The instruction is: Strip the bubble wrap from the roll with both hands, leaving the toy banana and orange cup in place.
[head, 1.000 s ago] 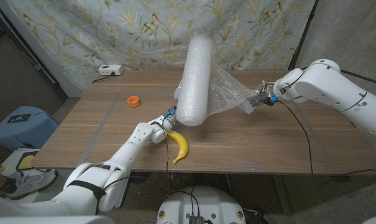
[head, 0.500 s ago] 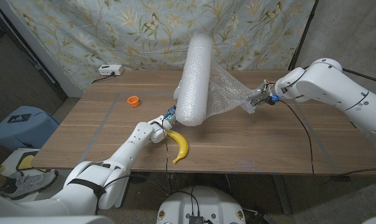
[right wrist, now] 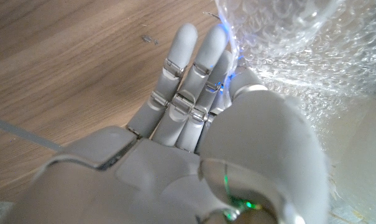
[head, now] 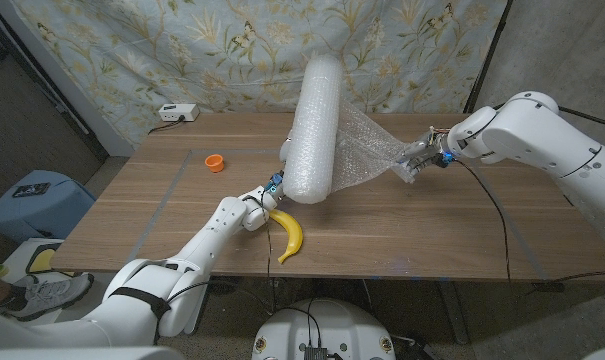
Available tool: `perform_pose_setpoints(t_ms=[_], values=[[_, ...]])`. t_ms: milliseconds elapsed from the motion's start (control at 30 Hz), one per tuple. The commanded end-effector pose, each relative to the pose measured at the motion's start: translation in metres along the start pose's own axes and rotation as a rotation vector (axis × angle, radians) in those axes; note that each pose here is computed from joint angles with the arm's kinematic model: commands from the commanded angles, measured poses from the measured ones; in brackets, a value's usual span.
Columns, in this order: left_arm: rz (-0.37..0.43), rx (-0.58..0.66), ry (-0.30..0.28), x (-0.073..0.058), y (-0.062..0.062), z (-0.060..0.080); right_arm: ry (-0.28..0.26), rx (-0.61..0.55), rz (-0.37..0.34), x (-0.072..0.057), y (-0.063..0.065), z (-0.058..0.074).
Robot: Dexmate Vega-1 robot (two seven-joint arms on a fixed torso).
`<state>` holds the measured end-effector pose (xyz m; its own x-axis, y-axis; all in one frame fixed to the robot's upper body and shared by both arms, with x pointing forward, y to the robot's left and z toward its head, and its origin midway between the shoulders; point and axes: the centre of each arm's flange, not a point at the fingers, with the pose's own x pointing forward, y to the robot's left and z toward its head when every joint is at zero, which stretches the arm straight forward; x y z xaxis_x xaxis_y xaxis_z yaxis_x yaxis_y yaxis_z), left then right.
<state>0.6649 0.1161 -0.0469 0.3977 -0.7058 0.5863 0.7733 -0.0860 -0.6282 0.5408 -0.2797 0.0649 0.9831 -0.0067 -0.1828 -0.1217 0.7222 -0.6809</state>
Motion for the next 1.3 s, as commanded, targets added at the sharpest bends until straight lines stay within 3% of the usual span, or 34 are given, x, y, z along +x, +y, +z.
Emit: perform_pose_setpoints(t_ms=[33, 867, 1300], values=[[0.004, -0.011, -0.001, 0.000, 0.002, 0.000, 0.017, 0.004, -0.019, -0.002, -0.007, -0.003], [-0.009, -0.027, -0.003, 0.004, 0.005, 0.000, 0.047, 0.006, -0.064, -0.013, -0.027, -0.017], [-0.001, -0.081, -0.036, 0.002, 0.010, -0.006, 0.068, -0.002, -0.054, -0.012, -0.028, -0.016]])
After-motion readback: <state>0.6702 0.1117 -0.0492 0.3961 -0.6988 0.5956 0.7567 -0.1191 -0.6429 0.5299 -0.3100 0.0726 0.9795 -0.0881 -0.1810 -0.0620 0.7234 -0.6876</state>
